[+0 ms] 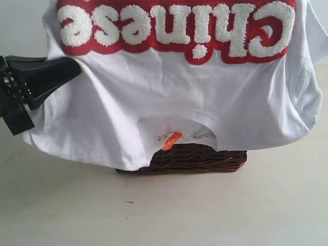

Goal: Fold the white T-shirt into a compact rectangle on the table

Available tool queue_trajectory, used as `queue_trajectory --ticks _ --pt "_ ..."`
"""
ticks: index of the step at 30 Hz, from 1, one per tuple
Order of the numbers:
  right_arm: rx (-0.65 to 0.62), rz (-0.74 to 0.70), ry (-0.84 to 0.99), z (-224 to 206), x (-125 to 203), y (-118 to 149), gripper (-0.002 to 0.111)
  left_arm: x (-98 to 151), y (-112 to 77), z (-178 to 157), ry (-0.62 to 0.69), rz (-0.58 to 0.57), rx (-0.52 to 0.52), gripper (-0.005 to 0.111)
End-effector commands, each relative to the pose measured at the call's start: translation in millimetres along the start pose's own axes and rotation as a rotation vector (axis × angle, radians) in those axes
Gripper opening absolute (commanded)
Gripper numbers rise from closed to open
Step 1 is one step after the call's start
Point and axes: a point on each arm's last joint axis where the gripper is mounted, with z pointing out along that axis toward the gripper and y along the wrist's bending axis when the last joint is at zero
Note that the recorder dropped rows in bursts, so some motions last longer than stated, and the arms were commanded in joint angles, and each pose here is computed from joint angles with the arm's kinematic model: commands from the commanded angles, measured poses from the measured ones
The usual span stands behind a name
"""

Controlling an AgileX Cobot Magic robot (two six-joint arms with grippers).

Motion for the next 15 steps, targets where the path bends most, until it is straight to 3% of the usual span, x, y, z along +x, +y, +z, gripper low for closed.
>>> queue_trajectory --ticks 1,7,15 --pt "-0.002 -0.019 -0.012 -0.4 -2.7 0.9 0.006 -33.5 -8.5 6.4 -0.099 0.008 0.123 0.000" --pt "-0.002 -0.019 -0.009 -0.4 -2.5 0.9 0.006 -117.5 -21.4 5.2 -0.288 0.076 0.165 0.000" --pt "0.000 -0.019 0.009 -0.4 -0.8 0.7 0.006 -242.4 -28.0 -4.6 -0.569 0.148 0.013 0.000"
